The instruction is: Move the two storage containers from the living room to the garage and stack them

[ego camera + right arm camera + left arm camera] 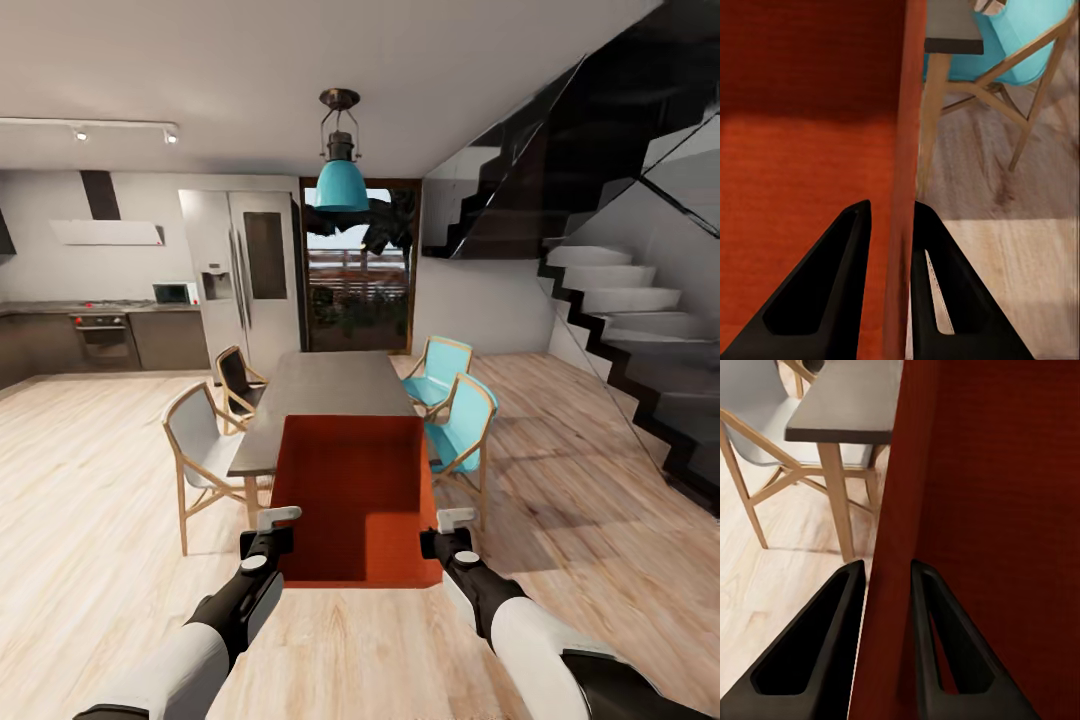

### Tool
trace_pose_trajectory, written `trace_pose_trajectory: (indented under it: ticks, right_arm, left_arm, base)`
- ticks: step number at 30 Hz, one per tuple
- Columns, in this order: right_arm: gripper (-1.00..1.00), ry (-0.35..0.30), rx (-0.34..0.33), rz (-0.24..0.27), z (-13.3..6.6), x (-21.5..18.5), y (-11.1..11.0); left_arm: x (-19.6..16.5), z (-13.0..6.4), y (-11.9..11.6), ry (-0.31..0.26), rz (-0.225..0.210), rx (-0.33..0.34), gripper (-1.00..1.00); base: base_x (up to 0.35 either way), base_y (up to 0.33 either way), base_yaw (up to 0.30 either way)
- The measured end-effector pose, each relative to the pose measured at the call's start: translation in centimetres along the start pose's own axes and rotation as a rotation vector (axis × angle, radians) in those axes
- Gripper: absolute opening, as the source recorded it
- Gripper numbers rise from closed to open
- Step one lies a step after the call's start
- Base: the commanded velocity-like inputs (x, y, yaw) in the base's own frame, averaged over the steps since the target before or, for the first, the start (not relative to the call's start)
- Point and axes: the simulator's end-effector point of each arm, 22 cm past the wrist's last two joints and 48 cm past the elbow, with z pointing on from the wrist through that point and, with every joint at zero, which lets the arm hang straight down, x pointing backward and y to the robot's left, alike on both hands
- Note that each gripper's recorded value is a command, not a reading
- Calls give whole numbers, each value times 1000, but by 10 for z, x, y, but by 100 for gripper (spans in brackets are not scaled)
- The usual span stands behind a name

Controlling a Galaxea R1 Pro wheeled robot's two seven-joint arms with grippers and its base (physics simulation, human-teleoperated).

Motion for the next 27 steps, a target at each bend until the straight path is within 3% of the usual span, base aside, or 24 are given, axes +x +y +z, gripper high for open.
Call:
trace_pose_trajectory:
  ticks: [27]
  right_arm:
    - [-100, 0, 0, 0, 0, 0, 0]
  left_arm:
    - [0, 0, 0, 0, 1, 0, -100]
  base:
    - [0, 0, -283]
